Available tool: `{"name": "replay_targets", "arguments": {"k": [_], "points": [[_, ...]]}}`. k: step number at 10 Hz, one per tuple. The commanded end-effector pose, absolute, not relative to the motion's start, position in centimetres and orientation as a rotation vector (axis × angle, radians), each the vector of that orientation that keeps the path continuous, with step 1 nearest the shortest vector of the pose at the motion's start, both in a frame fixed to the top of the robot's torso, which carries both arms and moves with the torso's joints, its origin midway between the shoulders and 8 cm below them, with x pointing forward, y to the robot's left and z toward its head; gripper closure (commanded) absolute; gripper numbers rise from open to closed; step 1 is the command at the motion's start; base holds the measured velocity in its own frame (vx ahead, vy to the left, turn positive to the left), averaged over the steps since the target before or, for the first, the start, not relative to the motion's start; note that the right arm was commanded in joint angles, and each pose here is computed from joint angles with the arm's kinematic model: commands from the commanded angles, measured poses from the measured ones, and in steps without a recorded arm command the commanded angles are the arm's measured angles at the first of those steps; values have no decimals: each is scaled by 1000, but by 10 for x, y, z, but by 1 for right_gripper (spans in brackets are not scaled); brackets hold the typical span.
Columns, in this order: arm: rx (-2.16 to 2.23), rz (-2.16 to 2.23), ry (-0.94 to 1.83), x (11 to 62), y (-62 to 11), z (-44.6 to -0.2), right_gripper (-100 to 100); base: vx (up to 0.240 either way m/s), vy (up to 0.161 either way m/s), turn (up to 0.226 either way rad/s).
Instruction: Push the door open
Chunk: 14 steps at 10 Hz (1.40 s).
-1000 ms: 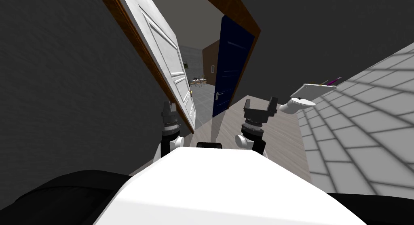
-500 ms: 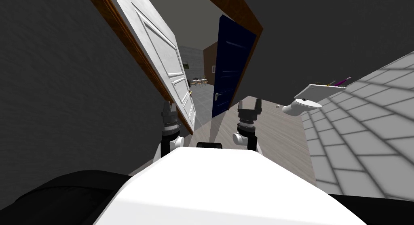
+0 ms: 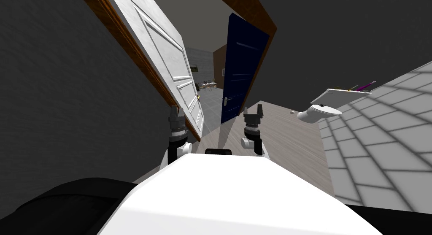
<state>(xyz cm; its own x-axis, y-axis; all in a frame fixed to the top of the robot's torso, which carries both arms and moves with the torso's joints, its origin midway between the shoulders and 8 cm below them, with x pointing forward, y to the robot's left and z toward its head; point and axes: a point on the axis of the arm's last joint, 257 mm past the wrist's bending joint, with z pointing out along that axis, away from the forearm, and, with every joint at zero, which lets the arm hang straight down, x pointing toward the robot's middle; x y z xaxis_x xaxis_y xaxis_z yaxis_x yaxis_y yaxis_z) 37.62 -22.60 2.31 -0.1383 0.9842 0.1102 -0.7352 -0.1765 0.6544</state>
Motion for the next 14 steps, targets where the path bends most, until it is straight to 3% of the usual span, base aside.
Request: {"name": "replay_targets", "arguments": {"k": [1,14], "points": [[638,1674,571,388,-221,12,-100,91,-71,59],[721,1705,811,464,-183,-71,-100,69,-77,42]]}}
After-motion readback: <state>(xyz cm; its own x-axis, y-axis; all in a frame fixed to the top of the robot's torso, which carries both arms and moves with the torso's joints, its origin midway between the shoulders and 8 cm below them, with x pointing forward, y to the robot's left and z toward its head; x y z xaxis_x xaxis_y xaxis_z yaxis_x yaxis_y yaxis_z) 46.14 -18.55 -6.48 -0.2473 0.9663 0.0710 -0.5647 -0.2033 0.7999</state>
